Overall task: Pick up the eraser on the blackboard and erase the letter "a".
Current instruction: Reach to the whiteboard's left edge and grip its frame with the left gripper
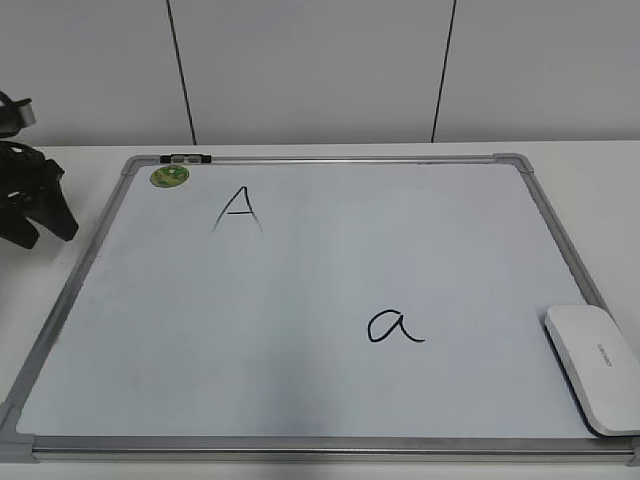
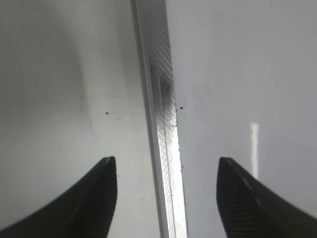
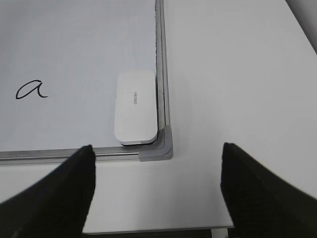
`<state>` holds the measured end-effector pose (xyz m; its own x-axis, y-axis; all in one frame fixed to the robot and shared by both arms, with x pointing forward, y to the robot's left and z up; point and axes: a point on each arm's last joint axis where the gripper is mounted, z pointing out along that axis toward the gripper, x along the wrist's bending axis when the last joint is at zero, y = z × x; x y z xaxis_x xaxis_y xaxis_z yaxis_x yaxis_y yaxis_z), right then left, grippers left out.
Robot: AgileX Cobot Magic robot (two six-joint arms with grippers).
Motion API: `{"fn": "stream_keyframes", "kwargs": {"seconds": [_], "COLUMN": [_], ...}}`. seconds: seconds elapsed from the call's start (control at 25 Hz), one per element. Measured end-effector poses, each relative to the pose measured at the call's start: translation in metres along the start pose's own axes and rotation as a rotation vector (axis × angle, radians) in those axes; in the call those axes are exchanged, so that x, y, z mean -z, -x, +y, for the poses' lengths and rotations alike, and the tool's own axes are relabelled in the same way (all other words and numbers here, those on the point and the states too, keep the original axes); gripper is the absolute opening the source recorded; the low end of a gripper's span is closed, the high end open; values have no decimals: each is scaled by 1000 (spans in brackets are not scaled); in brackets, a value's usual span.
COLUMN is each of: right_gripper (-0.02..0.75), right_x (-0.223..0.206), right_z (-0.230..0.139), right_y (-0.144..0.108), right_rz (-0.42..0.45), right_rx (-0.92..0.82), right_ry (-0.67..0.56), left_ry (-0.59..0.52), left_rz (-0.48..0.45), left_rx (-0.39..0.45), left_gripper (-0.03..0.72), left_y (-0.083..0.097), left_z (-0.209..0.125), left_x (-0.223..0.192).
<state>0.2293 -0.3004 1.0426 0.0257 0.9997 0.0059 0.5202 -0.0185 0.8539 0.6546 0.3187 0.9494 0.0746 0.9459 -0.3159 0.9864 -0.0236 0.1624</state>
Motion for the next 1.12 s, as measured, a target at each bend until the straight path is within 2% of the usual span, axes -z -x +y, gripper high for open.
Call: {"fn": "stream_keyframes", "kwargs": {"seconds": [0.32, 0.44, 0.6, 0.96, 1.12], "right_gripper": [587, 587, 587, 587, 587], "right_x": [0, 0, 0, 0, 0], "right_z": [0, 0, 0, 0, 0], "right_y": [0, 0, 0, 0, 0], "right_rz": [0, 0, 0, 0, 0], "right_rx": [0, 0, 0, 0, 0], "right_ry": [0, 0, 0, 0, 0], "left_ry": [-35, -41, -27, -37, -40], "left_rz": [-50, -53, -50, -54, -63], "left_rx": [34, 35, 36, 37, 31], "left_gripper": [392, 383, 334, 316, 283], "left_y": [-11, -12, -13, -18, -19], "left_z": [2, 3, 4, 11, 17], "left_x": [-24, -28, -30, -41, -42]}}
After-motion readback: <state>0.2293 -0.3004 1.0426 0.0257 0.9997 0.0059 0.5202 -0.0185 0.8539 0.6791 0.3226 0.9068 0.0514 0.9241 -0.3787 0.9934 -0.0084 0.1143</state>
